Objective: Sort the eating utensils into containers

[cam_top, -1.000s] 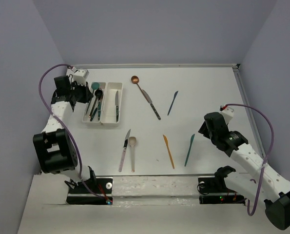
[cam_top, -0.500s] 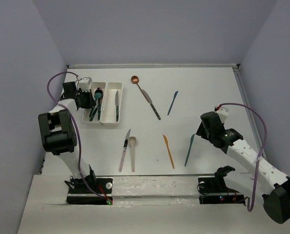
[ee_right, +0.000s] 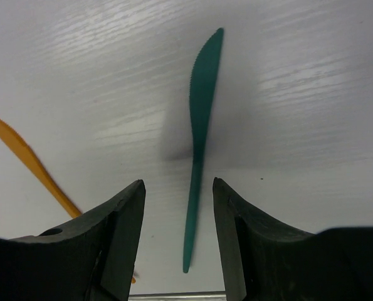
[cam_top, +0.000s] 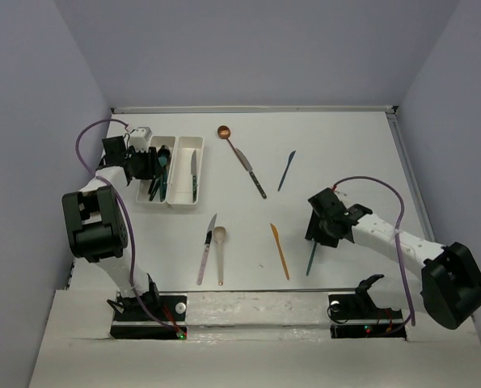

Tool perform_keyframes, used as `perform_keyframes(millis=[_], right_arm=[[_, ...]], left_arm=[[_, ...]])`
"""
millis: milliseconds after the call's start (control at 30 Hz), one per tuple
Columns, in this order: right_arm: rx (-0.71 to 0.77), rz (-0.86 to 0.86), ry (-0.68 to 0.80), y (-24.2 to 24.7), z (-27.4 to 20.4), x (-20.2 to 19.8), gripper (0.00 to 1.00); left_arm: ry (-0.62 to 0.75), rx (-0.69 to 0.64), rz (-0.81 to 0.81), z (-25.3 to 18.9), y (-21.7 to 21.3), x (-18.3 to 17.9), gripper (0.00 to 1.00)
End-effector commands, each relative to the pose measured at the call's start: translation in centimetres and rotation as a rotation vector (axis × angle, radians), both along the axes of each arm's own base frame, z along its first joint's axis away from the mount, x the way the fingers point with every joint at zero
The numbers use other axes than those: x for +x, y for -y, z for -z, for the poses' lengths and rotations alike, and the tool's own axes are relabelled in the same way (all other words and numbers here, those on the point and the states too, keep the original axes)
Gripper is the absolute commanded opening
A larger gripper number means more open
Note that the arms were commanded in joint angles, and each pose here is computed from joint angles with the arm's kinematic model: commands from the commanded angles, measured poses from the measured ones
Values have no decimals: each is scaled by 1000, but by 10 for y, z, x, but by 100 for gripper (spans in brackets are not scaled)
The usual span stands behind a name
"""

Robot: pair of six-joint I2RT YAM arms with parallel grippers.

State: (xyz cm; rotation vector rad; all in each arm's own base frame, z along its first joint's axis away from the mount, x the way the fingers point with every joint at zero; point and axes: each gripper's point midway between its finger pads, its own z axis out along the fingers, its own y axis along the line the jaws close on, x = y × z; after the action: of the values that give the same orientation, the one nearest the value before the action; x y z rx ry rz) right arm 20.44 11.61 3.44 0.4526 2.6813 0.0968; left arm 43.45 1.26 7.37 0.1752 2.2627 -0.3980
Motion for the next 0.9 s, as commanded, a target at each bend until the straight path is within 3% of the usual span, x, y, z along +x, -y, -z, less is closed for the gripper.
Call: perform_keyframes(millis=[0, 333, 567, 767, 800, 867], right_arm=[[74, -3, -16, -23, -8, -14, 52], [-78, 35, -182, -11, 21, -48, 53], [-75, 19, -164, -15, 24, -43, 49], [-75, 4, -163, -16, 25, -43, 16], [-71, 2, -157, -17, 24, -42, 7], [-67, 0, -147, -16, 23, -42, 0]], left_arm=[[136, 3, 34, -46, 5, 0, 53], [187, -9, 67, -65, 14, -14, 54], [222, 6, 71, -75, 15, -20, 55], [226, 5, 75, -76, 16, -22, 55], [226, 2, 75, -76, 16, -23, 55], [233, 3, 79, -79, 17, -24, 55]])
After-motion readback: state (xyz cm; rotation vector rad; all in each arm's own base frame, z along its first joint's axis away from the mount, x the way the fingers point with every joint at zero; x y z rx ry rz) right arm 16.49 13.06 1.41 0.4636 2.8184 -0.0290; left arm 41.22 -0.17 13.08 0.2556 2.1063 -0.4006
